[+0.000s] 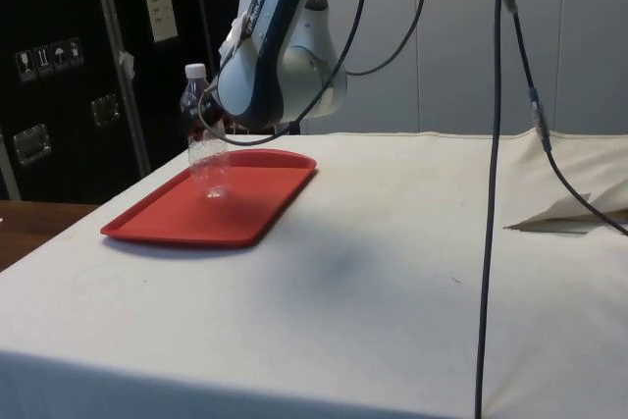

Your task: Place the bottle upright on the tray.

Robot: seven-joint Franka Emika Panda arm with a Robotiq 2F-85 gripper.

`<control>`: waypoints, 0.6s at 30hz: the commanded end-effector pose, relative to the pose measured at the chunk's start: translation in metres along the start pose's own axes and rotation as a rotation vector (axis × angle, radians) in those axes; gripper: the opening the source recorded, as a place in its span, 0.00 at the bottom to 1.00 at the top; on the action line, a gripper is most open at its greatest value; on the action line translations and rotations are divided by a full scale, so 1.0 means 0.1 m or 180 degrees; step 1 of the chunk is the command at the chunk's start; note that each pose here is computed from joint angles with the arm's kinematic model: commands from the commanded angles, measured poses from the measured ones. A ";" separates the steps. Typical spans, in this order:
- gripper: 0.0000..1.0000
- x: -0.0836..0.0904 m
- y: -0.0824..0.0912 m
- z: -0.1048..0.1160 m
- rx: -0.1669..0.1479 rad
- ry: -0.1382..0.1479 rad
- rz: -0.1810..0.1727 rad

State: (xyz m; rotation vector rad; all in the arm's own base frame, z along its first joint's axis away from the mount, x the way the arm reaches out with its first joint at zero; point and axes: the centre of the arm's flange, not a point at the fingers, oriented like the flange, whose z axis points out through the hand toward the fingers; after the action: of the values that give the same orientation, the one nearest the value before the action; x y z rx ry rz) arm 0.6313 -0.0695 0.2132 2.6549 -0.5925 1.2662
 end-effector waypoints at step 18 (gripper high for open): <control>0.35 -0.06 -0.01 0.03 -0.0006 -0.0019 -0.0004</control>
State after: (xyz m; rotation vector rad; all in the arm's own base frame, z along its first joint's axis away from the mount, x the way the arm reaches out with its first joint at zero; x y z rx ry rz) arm 0.6303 -0.0684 0.2082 2.6614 -0.5883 1.2520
